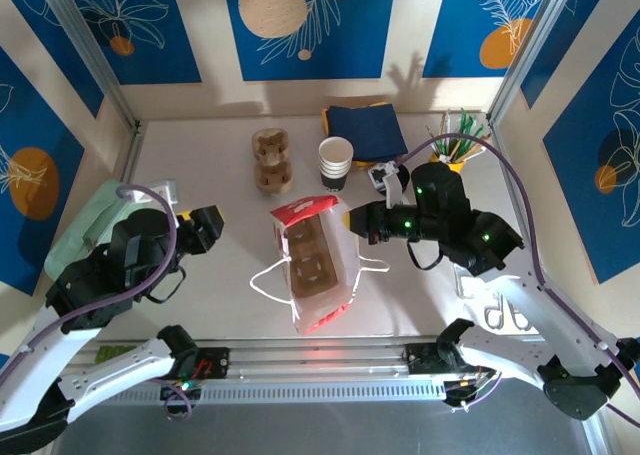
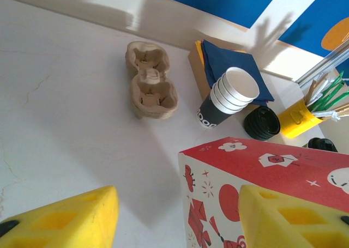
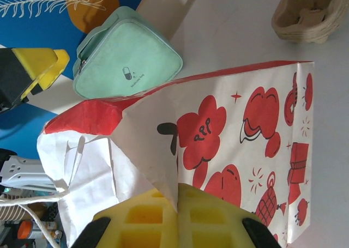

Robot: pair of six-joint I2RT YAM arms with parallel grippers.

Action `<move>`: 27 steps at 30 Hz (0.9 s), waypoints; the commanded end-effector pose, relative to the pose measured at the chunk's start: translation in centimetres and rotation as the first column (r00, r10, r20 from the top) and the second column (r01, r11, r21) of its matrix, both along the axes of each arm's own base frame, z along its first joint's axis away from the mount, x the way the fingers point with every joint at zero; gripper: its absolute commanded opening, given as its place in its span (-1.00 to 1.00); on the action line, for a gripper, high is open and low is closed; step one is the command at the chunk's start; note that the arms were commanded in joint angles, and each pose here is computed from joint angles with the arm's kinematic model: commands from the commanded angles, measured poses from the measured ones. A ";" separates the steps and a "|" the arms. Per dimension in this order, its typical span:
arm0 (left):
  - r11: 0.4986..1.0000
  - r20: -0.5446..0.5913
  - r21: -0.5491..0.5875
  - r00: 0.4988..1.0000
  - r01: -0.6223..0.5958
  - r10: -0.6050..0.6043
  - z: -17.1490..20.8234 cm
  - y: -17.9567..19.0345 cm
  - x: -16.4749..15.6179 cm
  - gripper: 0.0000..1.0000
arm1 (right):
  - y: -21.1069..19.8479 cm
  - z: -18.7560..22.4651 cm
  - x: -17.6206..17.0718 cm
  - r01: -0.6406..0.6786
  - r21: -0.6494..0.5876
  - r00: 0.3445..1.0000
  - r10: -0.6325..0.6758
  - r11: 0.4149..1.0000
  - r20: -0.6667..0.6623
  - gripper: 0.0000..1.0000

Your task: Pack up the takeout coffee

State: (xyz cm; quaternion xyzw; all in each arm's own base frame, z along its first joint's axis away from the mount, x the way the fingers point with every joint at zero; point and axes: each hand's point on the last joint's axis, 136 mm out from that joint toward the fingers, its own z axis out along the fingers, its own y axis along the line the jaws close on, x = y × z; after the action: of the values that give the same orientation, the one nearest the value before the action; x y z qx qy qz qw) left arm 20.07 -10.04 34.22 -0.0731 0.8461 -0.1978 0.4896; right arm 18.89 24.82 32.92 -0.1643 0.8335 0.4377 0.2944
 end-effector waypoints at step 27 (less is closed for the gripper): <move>1.000 -0.058 0.018 0.998 -0.008 0.009 -1.8 -0.8 0.7 0.28 | -0.6 -4.6 8.7 0.140 -0.108 0.858 -0.175 0.984 -0.483 -1.00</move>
State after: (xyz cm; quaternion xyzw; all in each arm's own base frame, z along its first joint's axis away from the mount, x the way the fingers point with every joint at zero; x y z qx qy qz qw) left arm 20.73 -10.91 32.79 -0.0740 0.8595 -0.1868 0.4701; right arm 28.16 24.08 27.11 0.0167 0.9125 0.3912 0.1187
